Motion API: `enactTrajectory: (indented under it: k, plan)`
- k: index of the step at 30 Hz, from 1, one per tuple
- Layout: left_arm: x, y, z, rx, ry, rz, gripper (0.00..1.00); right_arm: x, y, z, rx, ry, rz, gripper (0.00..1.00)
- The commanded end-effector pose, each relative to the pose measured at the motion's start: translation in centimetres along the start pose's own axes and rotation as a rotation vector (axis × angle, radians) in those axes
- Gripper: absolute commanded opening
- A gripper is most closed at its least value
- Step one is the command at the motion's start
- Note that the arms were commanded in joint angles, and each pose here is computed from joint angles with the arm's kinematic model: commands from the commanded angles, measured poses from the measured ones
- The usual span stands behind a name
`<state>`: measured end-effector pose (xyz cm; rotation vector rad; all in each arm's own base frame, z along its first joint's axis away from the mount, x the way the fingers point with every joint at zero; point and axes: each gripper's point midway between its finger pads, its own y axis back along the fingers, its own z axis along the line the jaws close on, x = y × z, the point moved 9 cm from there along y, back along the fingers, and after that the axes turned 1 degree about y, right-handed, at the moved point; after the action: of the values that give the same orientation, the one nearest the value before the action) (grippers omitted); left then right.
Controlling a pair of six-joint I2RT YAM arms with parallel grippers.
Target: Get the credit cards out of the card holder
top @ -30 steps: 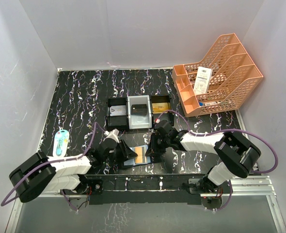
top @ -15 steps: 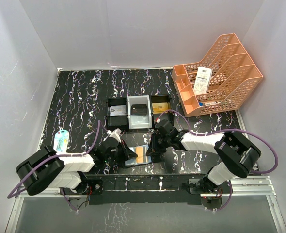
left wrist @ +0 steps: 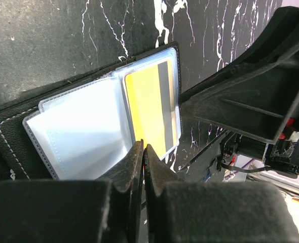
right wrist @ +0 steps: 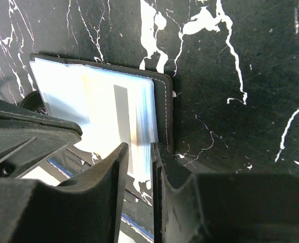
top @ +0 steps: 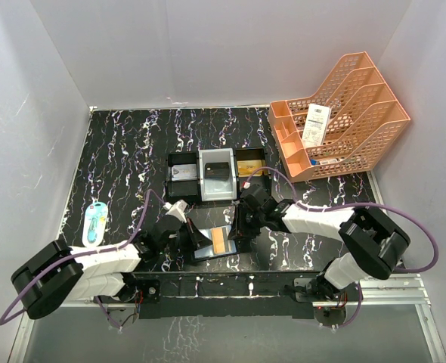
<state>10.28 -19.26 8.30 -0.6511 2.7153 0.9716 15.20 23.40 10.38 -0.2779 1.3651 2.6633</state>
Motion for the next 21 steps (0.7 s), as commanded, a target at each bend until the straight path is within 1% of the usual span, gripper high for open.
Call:
enactTrajectory:
  k: [1,5,11,17,21]
  plan:
    - [0.2,0.1,0.6,-0.03,-0.022,-0.002,0.0,-1.5,1.5,1.7,-0.029,0.064,-0.073,0.25]
    - [0.2,-0.1,0.6,-0.044,-0.013,0.003,0.0,-1.7,1.9,2.4,-0.054,0.075,-0.072,0.27]
    - [0.1,-0.5,0.2,-0.034,-0.008,0.011,0.0,-1.5,1.4,2.7,-0.116,0.065,-0.048,0.24]
    - [0.3,-0.7,0.4,-0.032,0.002,0.022,0.07,-1.0,0.2,2.0,-0.125,0.054,-0.011,0.2]
    - [0.2,-0.7,0.4,-0.029,0.007,0.018,0.14,-0.7,-0.6,1.1,-0.077,0.039,0.004,0.19]
